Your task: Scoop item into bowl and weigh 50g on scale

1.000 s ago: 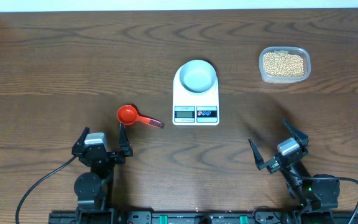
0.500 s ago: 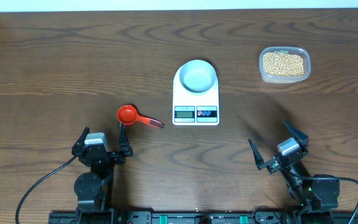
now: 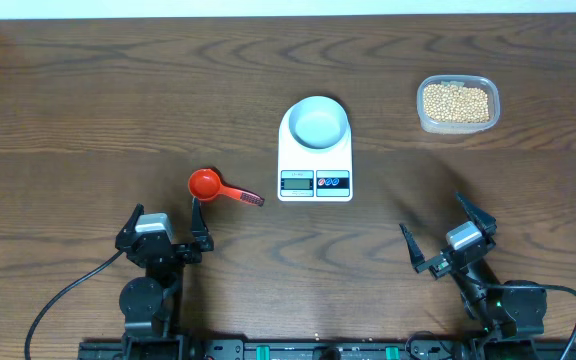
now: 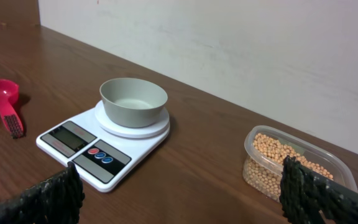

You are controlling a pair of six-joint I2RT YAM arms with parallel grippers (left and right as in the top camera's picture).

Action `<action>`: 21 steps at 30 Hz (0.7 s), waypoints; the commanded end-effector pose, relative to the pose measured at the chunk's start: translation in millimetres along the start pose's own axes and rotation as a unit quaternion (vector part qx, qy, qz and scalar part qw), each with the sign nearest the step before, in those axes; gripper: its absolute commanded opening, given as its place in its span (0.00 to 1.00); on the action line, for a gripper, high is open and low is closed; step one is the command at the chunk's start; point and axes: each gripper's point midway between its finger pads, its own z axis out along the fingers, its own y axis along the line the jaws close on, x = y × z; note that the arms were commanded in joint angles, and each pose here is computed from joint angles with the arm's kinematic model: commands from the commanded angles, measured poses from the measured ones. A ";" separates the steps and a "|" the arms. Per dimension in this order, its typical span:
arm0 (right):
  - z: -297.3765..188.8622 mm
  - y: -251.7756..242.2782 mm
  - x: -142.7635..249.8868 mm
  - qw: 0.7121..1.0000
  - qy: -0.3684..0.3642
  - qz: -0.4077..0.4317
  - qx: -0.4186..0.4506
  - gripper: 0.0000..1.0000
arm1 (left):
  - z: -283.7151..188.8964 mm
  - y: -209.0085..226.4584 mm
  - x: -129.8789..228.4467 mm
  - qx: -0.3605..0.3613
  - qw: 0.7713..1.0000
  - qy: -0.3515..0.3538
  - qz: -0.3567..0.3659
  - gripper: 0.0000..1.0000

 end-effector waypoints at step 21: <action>0.1 2.5 0.2 1.000 -0.001 0.001 -0.006 0.99 | -6.2 10.3 -25.5 -0.031 0.999 -0.029 -0.018 0.98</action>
